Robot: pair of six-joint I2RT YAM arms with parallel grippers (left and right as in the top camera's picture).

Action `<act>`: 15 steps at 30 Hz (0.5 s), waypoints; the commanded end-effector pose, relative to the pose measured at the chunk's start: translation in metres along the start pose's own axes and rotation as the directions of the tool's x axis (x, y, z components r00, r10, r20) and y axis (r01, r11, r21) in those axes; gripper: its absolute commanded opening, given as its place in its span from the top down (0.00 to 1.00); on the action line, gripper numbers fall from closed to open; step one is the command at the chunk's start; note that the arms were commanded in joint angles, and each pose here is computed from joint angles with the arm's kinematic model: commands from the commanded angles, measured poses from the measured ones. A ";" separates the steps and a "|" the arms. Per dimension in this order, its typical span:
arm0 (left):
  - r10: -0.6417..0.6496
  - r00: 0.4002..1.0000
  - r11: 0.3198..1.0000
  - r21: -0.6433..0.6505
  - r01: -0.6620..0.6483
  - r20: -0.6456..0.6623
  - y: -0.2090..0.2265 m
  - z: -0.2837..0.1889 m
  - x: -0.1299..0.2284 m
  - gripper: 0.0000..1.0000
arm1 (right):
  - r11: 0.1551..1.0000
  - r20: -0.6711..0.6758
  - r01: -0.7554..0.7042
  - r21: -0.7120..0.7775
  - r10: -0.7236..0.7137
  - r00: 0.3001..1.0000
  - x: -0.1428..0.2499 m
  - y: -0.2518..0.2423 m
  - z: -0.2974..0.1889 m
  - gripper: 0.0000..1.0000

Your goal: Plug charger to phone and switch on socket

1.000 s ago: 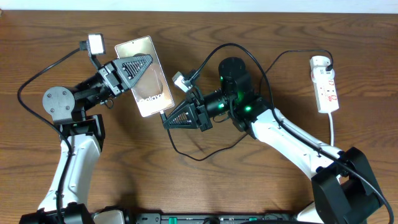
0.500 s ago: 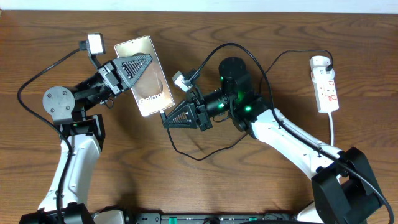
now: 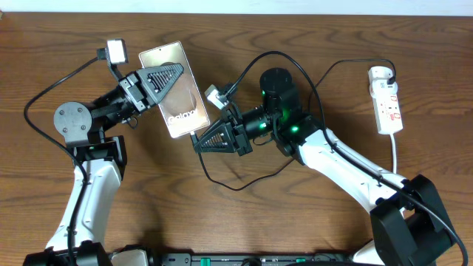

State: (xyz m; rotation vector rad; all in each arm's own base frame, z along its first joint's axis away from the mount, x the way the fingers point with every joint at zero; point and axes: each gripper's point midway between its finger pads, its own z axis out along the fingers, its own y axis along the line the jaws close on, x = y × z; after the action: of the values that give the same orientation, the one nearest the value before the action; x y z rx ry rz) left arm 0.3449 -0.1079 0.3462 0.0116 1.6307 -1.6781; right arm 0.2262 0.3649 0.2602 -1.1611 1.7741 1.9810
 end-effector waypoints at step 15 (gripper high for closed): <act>0.068 0.997 0.997 0.024 -0.067 -0.037 -0.011 0.002 0.008 0.93 | 1.000 0.007 0.008 0.007 -0.008 1.000 -0.003 0.001 0.002 0.99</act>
State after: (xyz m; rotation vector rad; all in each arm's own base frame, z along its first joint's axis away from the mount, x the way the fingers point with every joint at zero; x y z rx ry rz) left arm 0.3430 -0.1096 0.3453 0.0449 1.6326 -1.6646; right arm 0.2262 0.3652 0.2601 -1.1602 1.7747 1.9799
